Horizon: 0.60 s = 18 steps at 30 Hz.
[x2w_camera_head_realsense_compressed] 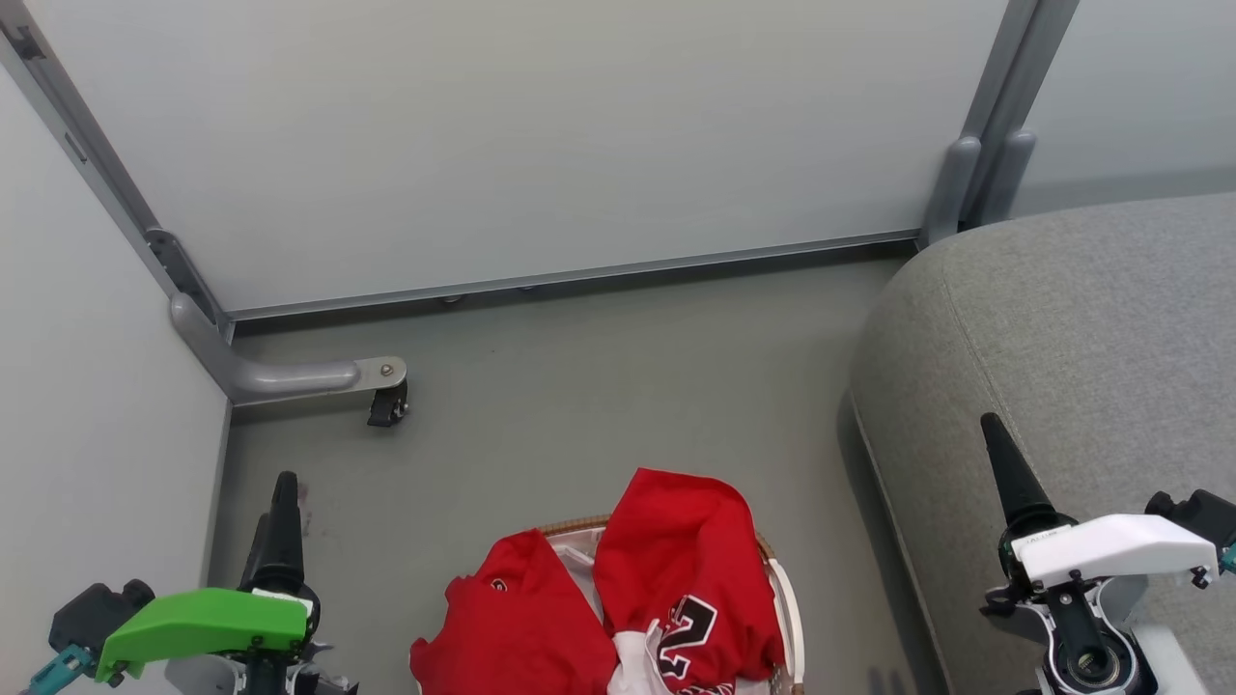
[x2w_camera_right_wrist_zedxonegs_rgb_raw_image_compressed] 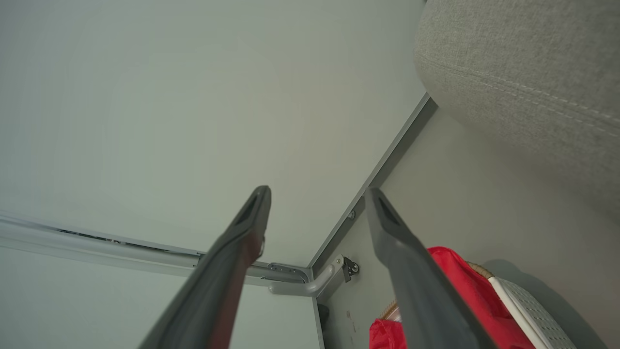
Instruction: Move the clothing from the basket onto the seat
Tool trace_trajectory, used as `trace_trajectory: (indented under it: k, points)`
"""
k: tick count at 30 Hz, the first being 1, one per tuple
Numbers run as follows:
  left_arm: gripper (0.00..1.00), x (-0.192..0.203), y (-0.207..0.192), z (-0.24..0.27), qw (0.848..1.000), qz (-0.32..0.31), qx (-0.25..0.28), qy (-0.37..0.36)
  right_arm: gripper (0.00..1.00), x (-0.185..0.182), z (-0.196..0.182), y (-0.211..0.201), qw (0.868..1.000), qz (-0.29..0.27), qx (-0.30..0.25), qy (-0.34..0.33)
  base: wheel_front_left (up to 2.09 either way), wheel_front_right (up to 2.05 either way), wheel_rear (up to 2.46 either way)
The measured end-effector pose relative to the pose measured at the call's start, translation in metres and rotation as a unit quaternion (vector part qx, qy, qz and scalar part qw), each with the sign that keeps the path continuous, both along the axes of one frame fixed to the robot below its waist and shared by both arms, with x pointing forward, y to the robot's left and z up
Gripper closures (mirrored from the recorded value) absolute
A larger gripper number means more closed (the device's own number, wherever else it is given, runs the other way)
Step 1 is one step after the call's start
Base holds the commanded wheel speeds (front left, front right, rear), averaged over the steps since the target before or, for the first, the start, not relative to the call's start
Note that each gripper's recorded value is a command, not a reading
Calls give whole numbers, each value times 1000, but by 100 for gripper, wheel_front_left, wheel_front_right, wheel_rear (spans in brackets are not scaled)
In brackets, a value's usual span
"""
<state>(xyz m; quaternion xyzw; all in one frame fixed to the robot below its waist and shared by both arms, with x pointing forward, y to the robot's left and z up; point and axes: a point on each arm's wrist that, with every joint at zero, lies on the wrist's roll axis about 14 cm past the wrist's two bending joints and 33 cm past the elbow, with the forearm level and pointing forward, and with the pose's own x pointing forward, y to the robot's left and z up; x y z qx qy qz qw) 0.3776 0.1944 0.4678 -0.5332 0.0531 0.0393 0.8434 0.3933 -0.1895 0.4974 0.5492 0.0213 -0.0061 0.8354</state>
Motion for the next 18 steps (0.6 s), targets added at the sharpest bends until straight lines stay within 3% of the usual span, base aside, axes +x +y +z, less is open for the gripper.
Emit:
trace_trajectory:
  k: [18]
  points:
    - [0, 2, -10, -8, 985, -37, 168, 12, 0, 10, 12, 13, 986, 24, -162, -26, 0, 0, 0]
